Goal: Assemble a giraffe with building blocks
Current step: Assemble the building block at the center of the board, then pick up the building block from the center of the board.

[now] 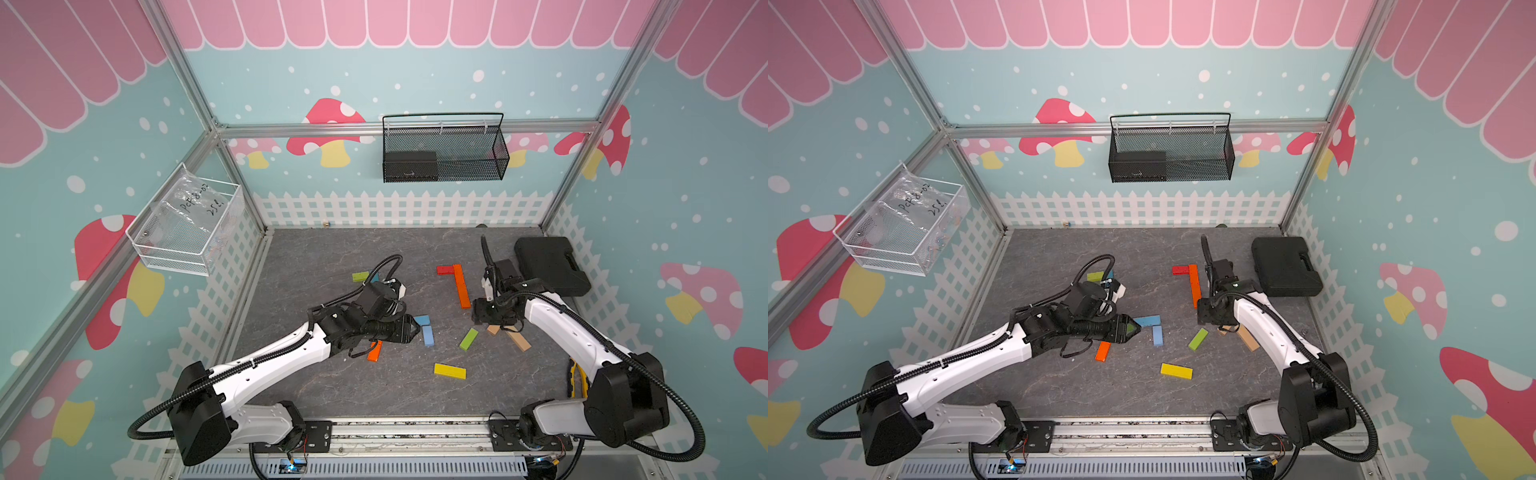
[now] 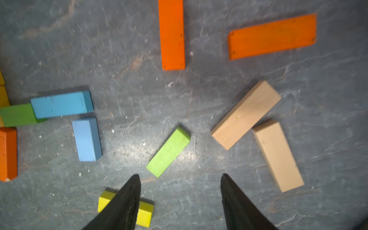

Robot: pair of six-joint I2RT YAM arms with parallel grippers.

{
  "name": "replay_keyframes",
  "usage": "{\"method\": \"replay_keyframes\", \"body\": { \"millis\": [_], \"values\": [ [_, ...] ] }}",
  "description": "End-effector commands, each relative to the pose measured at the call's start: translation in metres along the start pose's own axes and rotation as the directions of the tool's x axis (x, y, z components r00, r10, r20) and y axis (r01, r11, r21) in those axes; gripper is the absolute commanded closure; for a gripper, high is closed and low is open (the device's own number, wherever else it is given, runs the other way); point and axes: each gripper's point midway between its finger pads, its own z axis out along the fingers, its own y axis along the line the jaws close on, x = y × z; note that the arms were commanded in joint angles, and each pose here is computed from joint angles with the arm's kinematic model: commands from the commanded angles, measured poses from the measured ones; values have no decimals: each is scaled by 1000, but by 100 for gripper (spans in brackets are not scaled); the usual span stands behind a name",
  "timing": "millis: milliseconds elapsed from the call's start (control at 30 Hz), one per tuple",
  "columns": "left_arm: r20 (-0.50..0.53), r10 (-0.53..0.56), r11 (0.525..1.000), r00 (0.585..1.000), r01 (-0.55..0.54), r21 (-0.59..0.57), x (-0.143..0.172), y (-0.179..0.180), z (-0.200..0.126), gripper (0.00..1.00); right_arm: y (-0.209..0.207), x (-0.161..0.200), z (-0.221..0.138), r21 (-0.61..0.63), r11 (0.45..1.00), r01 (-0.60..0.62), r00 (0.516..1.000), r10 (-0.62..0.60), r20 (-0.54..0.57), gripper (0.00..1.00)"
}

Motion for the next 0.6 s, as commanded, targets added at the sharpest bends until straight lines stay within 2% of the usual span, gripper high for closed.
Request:
{"method": "replay_keyframes", "body": {
  "millis": [0,233,567],
  "values": [
    [1,-11,1000,1000,11,4,5,0,-7,42,8,21,-1,-22,1000,-12,999,11,-39,35],
    [9,-25,1000,1000,25,-2,7,3,-10,42,24,48,26,-51,998,-40,995,36,-94,35],
    [25,-17,1000,1000,17,-7,5,4,-17,42,27,44,56,-22,991,-132,987,130,-93,37]
  ]
}}
